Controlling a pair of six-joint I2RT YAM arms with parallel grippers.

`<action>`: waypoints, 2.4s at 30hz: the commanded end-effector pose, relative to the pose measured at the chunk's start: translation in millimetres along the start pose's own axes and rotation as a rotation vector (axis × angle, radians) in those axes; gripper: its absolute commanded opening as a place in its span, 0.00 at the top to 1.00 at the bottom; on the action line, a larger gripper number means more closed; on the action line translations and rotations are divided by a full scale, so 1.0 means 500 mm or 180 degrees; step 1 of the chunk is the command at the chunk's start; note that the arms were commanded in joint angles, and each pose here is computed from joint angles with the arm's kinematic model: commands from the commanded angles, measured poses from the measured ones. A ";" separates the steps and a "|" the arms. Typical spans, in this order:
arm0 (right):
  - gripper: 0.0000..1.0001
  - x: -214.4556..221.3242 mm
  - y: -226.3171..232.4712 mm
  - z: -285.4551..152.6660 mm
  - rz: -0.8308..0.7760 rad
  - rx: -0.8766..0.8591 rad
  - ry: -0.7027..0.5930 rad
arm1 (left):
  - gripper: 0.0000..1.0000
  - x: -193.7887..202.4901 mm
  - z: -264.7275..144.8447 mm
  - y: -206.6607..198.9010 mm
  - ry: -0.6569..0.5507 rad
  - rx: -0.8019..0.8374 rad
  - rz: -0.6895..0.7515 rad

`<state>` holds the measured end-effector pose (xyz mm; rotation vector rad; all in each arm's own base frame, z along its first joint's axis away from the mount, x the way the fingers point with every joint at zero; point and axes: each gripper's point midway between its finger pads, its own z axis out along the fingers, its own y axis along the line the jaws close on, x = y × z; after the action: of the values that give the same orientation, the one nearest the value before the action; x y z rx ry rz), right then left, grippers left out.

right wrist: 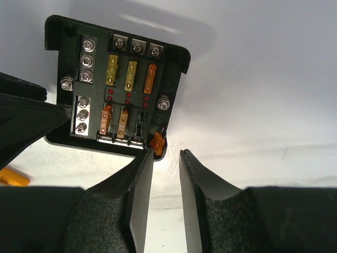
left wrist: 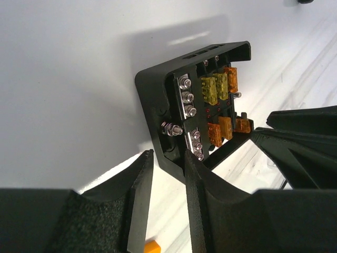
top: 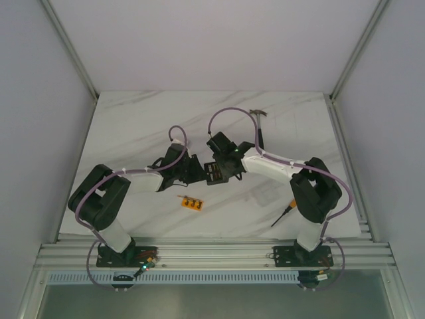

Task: Snap on the fuse box
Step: Install the fuse at the fuse box base, then place the fuse at the center of the board.

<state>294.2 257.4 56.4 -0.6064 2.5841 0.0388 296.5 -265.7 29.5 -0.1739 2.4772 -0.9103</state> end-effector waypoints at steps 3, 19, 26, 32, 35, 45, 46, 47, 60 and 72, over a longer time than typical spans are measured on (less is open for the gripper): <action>0.66 -0.036 -0.014 -0.026 0.0111 -0.0173 -0.0103 | 0.59 -0.003 -0.011 0.013 0.0068 -0.0113 0.0119; 0.64 -0.056 0.005 0.004 0.0445 -0.0367 -0.0290 | 0.56 -0.034 -0.007 0.018 -0.0055 -0.0256 0.0117; 0.62 -0.095 -0.042 0.036 0.0645 0.0021 -0.0511 | 0.56 -0.049 -0.015 0.008 -0.0130 -0.0249 0.0116; 0.65 -0.098 -0.035 0.078 0.0545 -0.0028 -0.0393 | 0.53 -0.044 -0.024 0.010 -0.0114 -0.0265 0.0124; 0.68 -0.095 -0.025 0.092 0.0533 -0.0098 -0.0350 | 0.52 -0.038 -0.027 0.013 -0.0101 -0.0266 0.0115; 1.00 -0.124 -0.007 0.084 0.0815 -0.0424 -0.0627 | 0.21 -0.042 -0.061 0.009 -0.0267 -0.0230 0.0031; 1.00 -0.133 -0.005 0.074 0.0881 -0.0493 -0.0729 | 0.18 -0.044 -0.068 0.006 -0.0318 -0.0201 0.0022; 1.00 -0.128 -0.002 0.068 0.0949 -0.0554 -0.0766 | 0.16 -0.047 -0.075 0.000 -0.0368 -0.0152 0.0012; 1.00 -0.146 0.051 -0.043 0.1675 -0.1546 -0.1419 | 0.09 -0.042 -0.119 -0.094 -0.0550 0.0427 0.0080; 1.00 -0.125 0.079 -0.061 0.1777 -0.1958 -0.1530 | 0.51 -0.041 -0.126 -0.111 -0.0640 0.0323 0.0205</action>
<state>308.8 300.4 71.9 -0.0283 2.2940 0.9033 274.3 -263.2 96.4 -0.1534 2.2852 -0.9507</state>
